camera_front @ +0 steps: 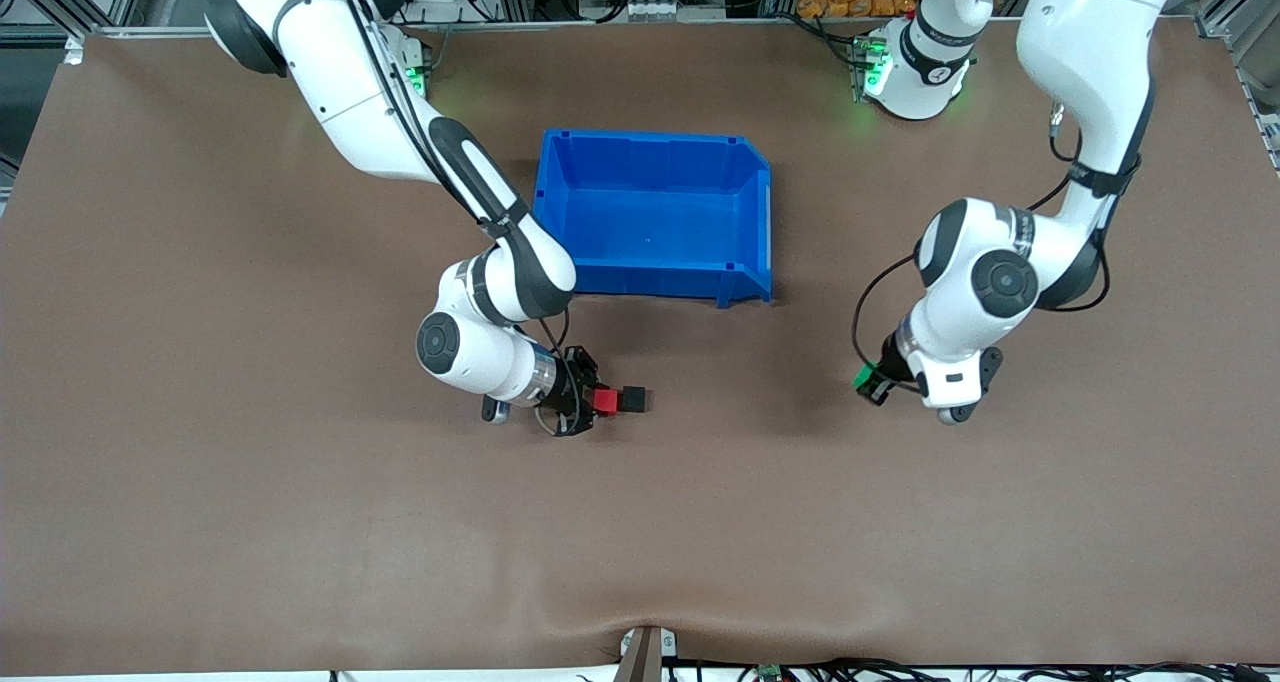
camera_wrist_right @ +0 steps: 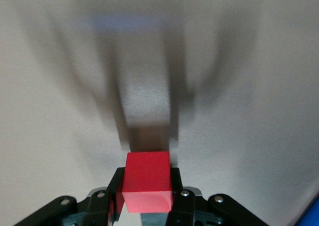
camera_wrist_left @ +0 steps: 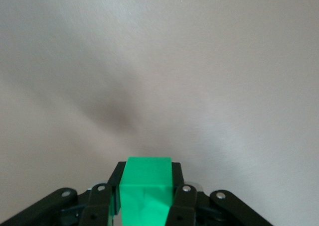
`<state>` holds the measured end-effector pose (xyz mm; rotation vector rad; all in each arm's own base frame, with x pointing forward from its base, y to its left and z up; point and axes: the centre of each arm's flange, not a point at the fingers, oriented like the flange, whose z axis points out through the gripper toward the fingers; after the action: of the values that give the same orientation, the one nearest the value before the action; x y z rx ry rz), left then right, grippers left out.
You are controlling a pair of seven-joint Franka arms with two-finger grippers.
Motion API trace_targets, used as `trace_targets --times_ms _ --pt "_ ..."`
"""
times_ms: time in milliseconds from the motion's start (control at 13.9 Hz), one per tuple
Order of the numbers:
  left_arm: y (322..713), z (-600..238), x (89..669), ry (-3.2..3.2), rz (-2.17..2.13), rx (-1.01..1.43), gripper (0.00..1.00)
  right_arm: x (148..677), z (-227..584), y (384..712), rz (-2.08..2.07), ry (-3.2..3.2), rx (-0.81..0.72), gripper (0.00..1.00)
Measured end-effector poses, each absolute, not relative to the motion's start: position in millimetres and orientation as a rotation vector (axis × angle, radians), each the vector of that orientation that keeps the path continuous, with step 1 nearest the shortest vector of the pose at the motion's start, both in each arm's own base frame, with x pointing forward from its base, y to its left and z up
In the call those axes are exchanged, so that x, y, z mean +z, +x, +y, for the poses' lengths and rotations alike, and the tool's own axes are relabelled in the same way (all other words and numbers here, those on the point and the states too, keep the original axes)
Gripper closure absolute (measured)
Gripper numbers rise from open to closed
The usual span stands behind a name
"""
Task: Attach green and red cubes to black cube
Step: 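Carry the red cube with the right gripper while the left gripper carries the green cube, then set the red cube beside the black cube and withdraw the right gripper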
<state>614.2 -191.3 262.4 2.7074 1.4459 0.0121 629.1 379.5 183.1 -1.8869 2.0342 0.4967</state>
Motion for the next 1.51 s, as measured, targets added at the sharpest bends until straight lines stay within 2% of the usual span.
trace_targets --times_ms 359,430,789,861,1220,1507 --pt "629 -248 249 2.509 1.753 -0.028 0.60 182 388 624 2.026 -1.901 0.501 0.60" --pt "631 -261 247 2.452 1.820 -0.032 0.60 181 388 623 2.026 -1.902 0.502 0.56" --pt "629 -341 228 2.182 2.099 -0.070 0.60 192 368 640 2.035 -1.917 0.481 0.05" --pt "627 -355 225 2.144 2.131 -0.078 0.60 202 355 647 2.039 -1.964 0.485 0.00" --pt "622 -400 210 2.033 2.196 -0.193 0.60 313 263 680 1.963 -2.272 0.658 0.00" --pt "611 -430 204 2.063 2.162 -0.210 0.60 369 190 709 1.707 -2.381 0.590 0.00"
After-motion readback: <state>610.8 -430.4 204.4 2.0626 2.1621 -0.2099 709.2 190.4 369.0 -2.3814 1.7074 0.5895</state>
